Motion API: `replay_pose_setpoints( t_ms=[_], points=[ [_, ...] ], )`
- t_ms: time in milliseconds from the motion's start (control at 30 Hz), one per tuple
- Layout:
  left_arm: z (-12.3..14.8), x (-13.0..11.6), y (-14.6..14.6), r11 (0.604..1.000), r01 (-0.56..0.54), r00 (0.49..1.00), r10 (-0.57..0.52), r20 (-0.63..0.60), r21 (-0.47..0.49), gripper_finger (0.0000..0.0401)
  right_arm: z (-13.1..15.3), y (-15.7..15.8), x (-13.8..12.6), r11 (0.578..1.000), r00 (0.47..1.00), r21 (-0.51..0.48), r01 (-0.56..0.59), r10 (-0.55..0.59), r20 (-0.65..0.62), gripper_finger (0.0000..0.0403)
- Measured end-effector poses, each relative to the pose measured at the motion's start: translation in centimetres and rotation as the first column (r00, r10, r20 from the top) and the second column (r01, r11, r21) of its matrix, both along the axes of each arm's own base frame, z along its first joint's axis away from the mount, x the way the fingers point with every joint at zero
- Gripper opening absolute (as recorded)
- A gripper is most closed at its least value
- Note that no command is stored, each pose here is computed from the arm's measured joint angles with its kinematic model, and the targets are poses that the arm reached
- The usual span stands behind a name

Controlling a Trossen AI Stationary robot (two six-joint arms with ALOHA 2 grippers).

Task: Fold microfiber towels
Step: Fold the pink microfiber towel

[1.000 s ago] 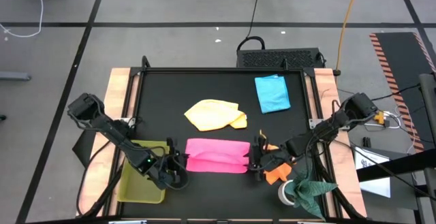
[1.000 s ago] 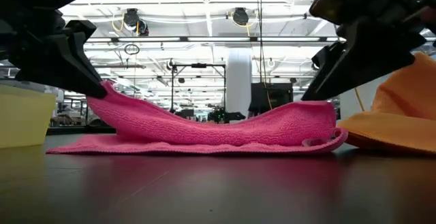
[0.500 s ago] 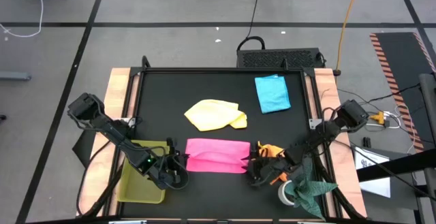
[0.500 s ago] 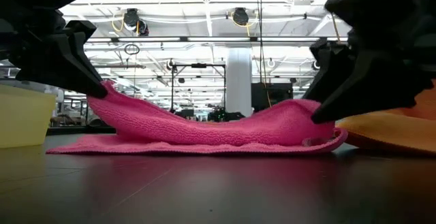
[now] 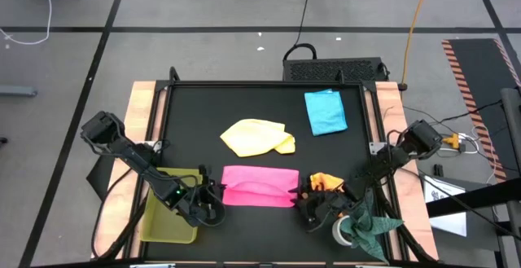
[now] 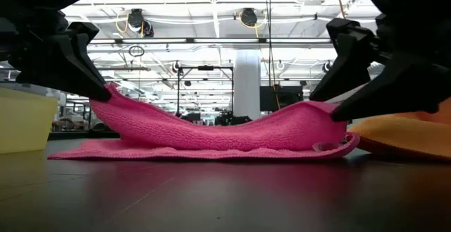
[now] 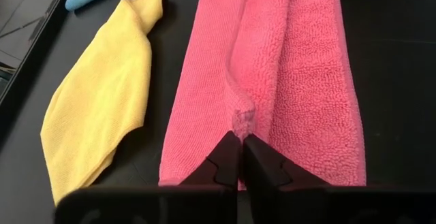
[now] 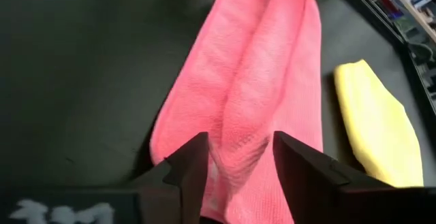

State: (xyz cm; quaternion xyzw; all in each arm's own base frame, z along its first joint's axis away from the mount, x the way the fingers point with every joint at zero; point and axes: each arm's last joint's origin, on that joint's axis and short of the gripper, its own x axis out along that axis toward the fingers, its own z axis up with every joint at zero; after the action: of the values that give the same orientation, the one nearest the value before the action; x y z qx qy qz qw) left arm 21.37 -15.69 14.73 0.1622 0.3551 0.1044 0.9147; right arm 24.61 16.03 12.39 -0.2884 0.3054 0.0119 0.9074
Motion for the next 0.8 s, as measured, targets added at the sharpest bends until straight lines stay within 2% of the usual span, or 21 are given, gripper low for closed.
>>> replay_pose_setpoints(
  t_ms=[200,333,467,633,800],
  points=[
    [0.00,0.00,0.00,1.000,0.000,1.000,0.000,0.000,0.000,0.0017,-0.06,-0.21,-0.04,0.999,1.000,-0.045,0.015,-0.016,-0.001,0.0183],
    [0.01,0.00,0.00,1.000,-0.001,1.000,0.001,0.001,-0.002,0.0005,-0.08,-0.50,-0.12,0.991,0.997,-0.105,0.080,-0.077,0.025,0.0165],
    [0.01,0.01,-0.01,1.000,-0.012,1.000,0.012,0.006,-0.014,0.0018,0.02,-0.66,-0.11,0.982,0.992,-0.142,0.123,-0.116,0.056,0.0136],
    [0.01,0.01,-0.01,1.000,-0.013,1.000,0.013,0.007,-0.015,0.0021,-0.20,-0.74,-0.27,0.985,0.991,-0.108,0.132,-0.129,0.032,0.0095],
    [0.01,0.01,-0.01,1.000,-0.014,1.000,0.014,0.007,-0.017,0.0005,-0.39,-0.96,-0.08,0.992,0.992,-0.002,0.129,-0.129,-0.007,0.0047]
  ],
)
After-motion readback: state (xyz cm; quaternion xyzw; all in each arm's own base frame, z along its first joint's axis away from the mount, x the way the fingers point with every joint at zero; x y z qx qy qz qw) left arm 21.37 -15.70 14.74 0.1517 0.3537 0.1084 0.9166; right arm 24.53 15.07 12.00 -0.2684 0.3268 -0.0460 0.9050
